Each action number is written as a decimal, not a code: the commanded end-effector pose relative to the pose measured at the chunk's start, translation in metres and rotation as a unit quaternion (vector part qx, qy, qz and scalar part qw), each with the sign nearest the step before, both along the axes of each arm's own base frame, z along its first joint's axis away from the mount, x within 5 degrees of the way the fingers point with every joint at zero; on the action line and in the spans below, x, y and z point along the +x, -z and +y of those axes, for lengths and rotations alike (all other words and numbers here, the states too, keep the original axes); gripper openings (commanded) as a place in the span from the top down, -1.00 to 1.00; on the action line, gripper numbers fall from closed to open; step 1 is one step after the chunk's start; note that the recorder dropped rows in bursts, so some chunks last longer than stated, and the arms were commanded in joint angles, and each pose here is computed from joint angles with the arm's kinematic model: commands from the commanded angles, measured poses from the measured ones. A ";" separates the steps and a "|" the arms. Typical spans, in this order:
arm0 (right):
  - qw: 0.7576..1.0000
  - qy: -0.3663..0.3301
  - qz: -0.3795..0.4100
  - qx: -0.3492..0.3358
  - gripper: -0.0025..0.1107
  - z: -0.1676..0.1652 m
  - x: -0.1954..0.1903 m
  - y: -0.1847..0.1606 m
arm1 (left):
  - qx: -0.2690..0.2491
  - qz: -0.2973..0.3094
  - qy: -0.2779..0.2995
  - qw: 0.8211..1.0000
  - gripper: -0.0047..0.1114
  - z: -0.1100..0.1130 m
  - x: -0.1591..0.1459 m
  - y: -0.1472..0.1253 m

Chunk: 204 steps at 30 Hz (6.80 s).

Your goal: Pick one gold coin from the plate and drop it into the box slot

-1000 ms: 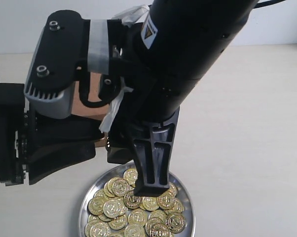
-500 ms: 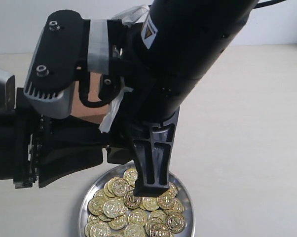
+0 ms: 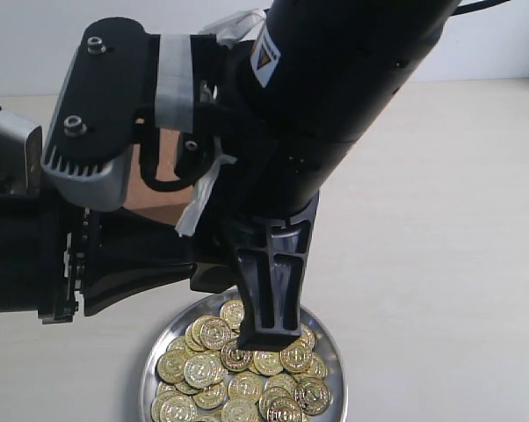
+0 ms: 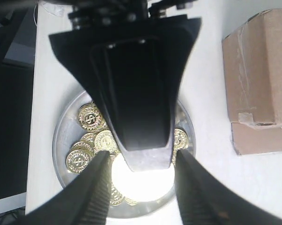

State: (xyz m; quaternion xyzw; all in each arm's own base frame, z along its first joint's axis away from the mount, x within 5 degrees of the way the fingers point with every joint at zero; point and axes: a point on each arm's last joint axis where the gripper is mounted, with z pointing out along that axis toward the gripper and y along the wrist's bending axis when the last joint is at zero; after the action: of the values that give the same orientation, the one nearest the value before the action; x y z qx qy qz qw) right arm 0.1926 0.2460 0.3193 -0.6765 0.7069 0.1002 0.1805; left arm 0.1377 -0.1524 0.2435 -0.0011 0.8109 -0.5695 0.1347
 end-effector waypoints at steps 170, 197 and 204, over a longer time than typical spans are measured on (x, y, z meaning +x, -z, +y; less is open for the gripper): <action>0.943 0.326 0.037 0.061 0.96 -0.069 -0.041 -0.059 | 0.472 -0.205 -0.245 0.822 0.01 -0.034 0.177 0.057; 0.820 0.207 -0.210 0.491 0.96 -0.062 -0.035 -0.156 | 0.208 -0.535 -0.285 0.767 0.92 0.042 0.040 -0.193; 0.751 0.309 -0.254 0.525 0.96 -0.133 -0.033 -0.182 | 0.189 -0.567 -0.387 0.702 0.92 0.101 -0.001 -0.227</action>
State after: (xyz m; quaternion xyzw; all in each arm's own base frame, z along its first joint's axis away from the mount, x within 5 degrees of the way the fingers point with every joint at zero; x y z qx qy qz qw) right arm 0.1606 0.1392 0.4936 -0.2617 0.6419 0.2404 0.6795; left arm 0.1514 -0.0682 0.4630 0.0554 0.6205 -0.2091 0.7538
